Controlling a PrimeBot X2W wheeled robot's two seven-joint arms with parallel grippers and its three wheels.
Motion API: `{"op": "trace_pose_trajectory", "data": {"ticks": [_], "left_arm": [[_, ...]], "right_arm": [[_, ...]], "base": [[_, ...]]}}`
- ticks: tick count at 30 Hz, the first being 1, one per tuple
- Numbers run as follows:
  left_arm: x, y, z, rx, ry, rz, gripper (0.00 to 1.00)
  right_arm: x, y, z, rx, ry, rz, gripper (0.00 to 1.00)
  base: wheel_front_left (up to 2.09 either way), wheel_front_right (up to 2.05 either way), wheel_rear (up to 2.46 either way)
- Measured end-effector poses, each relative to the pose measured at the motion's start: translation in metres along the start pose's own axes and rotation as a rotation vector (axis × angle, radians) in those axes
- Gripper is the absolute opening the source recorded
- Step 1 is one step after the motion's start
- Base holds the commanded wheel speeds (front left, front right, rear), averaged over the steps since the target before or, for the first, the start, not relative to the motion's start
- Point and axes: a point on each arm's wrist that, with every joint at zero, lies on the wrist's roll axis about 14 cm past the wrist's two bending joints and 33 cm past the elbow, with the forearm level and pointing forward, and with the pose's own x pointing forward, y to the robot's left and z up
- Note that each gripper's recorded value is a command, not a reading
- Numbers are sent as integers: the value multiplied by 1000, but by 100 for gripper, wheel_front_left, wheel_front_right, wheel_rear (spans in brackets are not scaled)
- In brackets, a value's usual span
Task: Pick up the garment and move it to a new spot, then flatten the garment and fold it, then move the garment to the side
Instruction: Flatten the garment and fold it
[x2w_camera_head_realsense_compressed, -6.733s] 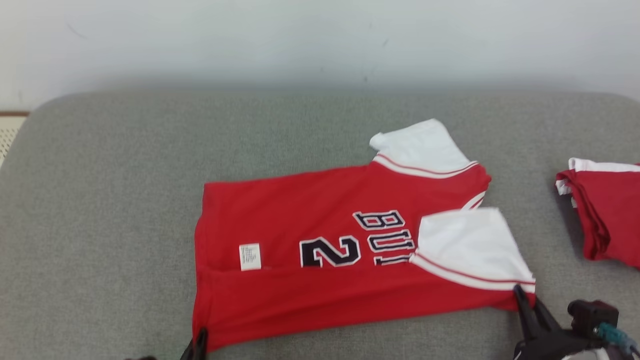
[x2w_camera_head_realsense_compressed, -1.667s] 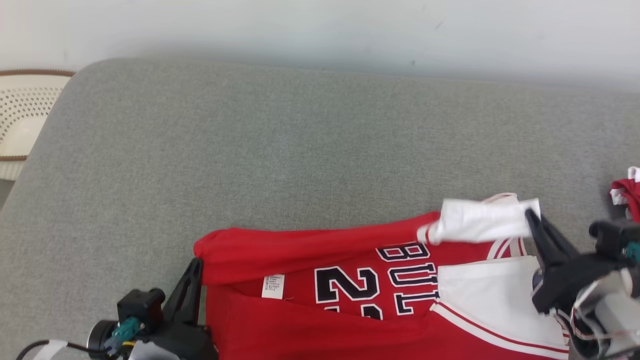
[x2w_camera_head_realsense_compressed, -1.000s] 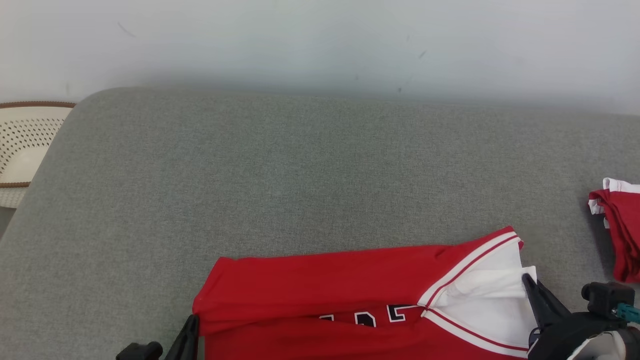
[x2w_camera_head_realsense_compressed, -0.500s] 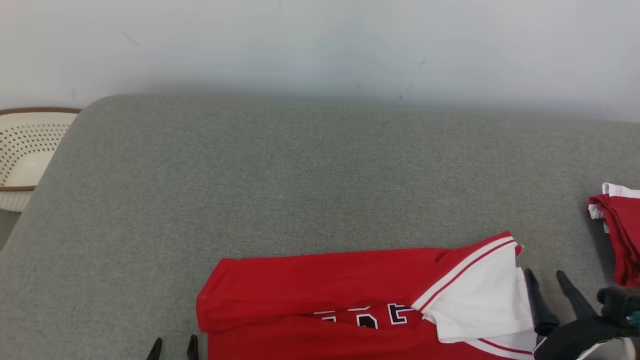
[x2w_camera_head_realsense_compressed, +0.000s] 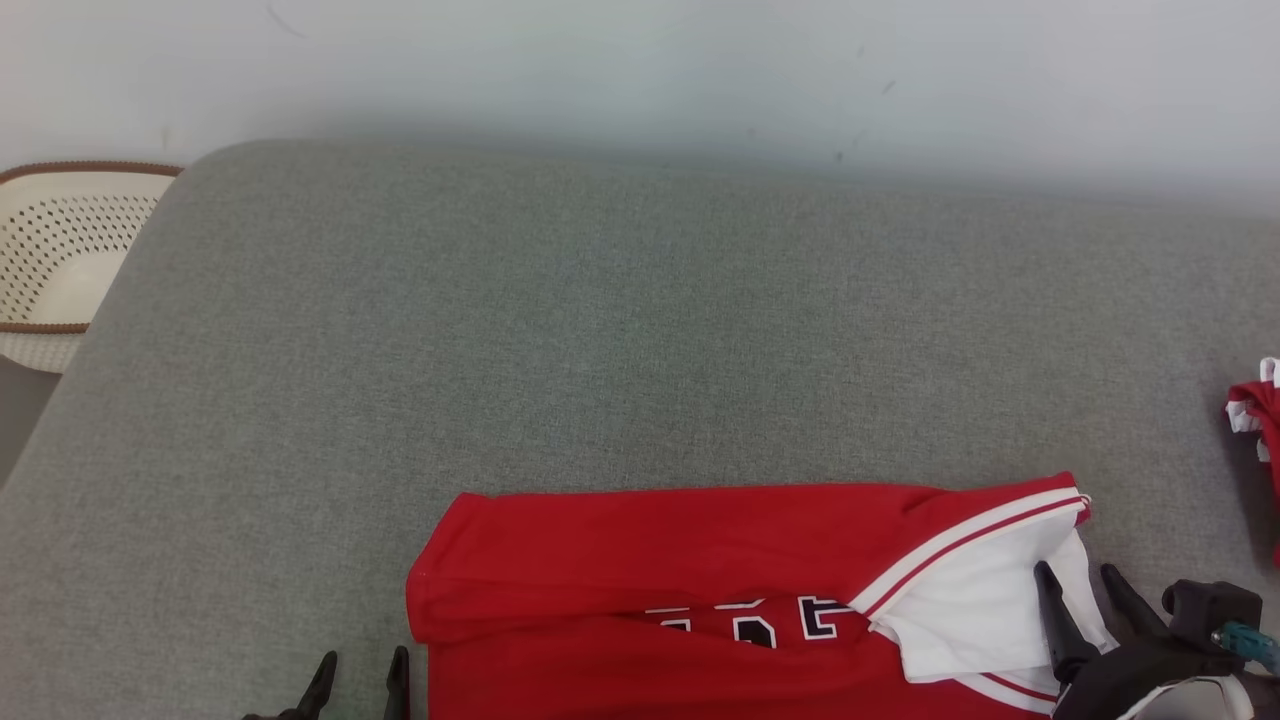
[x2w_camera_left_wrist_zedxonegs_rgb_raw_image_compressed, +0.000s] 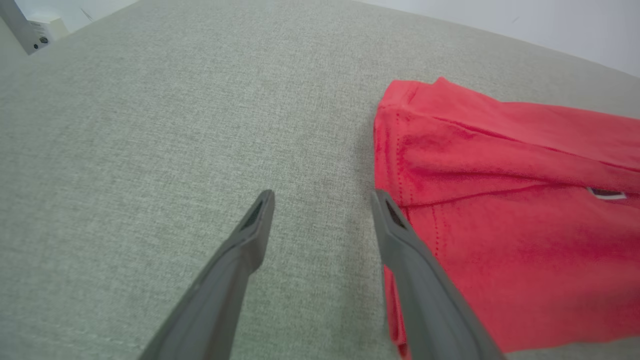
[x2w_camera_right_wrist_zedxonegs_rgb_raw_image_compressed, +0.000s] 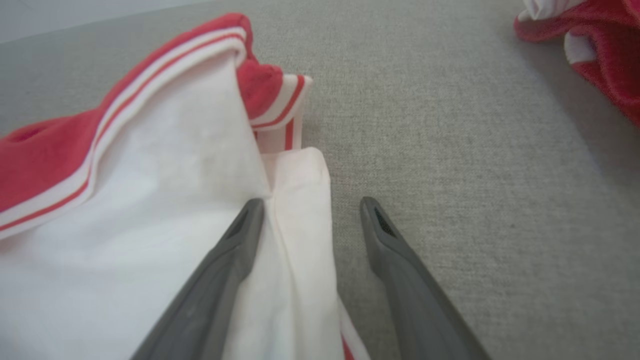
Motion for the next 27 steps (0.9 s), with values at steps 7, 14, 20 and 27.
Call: {"op": "trace_pose_trajectory", "data": {"ticks": [7,14,20,27], "left_arm": [[10,-5,2,1,-4,-13,100],[12,-10,9,3,-27,-29,100],[10,-13,14,1,-41,-41,100],[8,-21,18,-2,-57,-63,100]], "right_arm": [[15,16,-8,43,26,39,100],[20,26,-13,57,62,87,0],[19,27,-8,76,58,93,0],[10,-16,12,80,4,-26,0]], "base": [[0,0,0],[0,0,0],[0,0,0],[0,0,0]]}}
